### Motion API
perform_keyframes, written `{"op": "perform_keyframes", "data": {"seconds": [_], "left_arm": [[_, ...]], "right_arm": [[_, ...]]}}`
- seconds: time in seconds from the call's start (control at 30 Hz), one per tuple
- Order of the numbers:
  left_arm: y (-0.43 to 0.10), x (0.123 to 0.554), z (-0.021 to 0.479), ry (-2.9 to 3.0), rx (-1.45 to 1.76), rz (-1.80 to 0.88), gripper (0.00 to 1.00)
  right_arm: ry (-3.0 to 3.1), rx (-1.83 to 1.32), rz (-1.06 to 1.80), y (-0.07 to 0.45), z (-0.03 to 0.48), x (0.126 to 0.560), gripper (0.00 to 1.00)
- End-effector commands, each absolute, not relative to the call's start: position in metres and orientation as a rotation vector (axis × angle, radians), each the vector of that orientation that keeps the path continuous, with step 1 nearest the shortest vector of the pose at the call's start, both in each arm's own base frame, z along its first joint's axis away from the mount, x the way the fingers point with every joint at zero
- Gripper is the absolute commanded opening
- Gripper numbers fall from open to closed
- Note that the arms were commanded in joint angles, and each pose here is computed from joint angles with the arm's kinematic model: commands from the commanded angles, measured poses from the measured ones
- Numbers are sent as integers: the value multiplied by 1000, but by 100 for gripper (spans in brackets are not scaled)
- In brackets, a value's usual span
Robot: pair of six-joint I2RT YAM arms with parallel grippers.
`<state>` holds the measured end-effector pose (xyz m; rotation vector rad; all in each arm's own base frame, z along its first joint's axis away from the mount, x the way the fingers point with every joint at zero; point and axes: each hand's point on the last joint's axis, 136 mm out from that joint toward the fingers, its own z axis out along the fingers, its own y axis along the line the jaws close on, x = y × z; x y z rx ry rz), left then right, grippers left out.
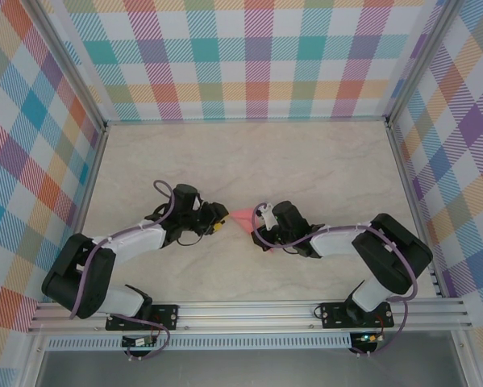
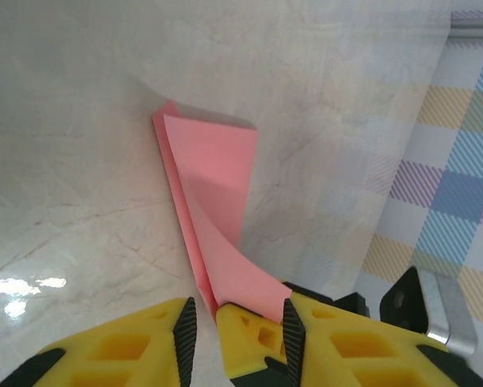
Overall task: Fold a paper plane with a square sheet of paper (pick it up from the middle)
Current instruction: Fold the wing for the fifth time at the center of the table.
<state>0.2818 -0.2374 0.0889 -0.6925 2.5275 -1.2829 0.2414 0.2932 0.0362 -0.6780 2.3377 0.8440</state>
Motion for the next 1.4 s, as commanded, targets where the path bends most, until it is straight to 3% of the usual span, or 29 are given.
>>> {"op": "perform_keyframes", "data": {"seconds": [0.0,0.17,0.37,0.97,1.37], "left_arm": [[-260,281,100,2465,-588,-1414,31],[-277,272,91,2485,-525,-1426,27],[-293,266,73,2530,-498,-1439,21],[-313,274,69,2557,-429,-1446,16],[-316,277,71,2551,-405,-1453,15]], "right_arm": [[2321,-654,970,306,45,241,12],[2351,-633,994,306,41,241,11],[2381,-605,1006,304,37,241,18],[2450,-524,1028,294,35,241,26],[2523,-459,1110,293,29,238,17]]}}
